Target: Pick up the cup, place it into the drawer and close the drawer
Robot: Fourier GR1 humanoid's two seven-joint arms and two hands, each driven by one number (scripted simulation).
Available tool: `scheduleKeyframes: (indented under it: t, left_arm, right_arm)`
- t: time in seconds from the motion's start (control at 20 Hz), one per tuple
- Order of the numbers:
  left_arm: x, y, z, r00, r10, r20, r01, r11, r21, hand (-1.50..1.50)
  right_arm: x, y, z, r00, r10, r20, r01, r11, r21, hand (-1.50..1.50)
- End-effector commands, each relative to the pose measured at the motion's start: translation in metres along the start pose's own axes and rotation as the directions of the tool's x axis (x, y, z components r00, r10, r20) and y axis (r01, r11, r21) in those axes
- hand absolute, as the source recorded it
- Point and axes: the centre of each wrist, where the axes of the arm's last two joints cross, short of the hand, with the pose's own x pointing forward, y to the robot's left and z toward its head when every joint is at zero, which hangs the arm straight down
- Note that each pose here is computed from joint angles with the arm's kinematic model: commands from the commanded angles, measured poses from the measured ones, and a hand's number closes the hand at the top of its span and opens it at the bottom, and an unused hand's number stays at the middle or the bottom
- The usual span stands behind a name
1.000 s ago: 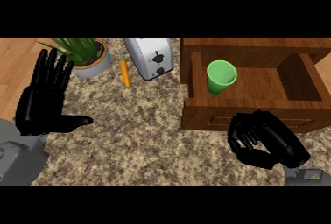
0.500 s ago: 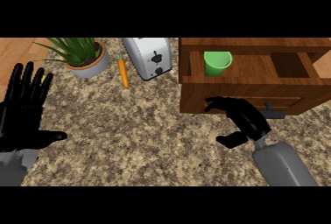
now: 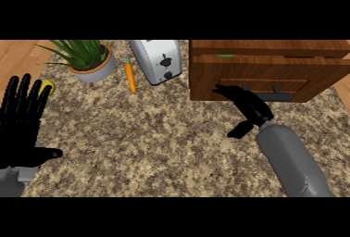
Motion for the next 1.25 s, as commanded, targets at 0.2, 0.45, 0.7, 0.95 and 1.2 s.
scheduleKeyframes:
  t: [0.2,0.45,0.7,0.95,1.2]
  left_arm:
    - [-0.010,0.009,-0.008,0.999,0.030,-0.009,-0.030,1.000,-0.006,-1.50]
    - [-0.011,0.003,-0.006,1.000,0.022,-0.005,-0.022,0.999,-0.030,-1.50]
    - [-0.004,-0.001,-0.007,1.000,0.026,-0.008,-0.026,0.999,-0.037,-1.50]
    - [-0.007,0.006,-0.015,1.000,0.012,-0.004,-0.013,0.998,-0.063,-1.50]
    - [-0.007,-0.002,-0.016,1.000,0.016,0.006,-0.016,0.997,-0.076,-1.50]
  right_arm:
    - [-0.016,-0.028,-0.036,0.997,-0.070,-0.037,0.071,0.997,0.020,-1.50]
    - [-0.031,-0.073,-0.036,0.996,-0.069,-0.050,0.071,0.997,0.039,-1.50]
    - [-0.054,-0.072,-0.017,0.996,-0.061,-0.070,0.063,0.998,0.022,-1.50]
    - [-0.051,-0.101,-0.022,0.994,-0.081,-0.071,0.081,0.997,-0.005,-1.50]
    - [-0.053,-0.109,-0.021,0.993,-0.096,-0.069,0.095,0.995,-0.011,-1.50]
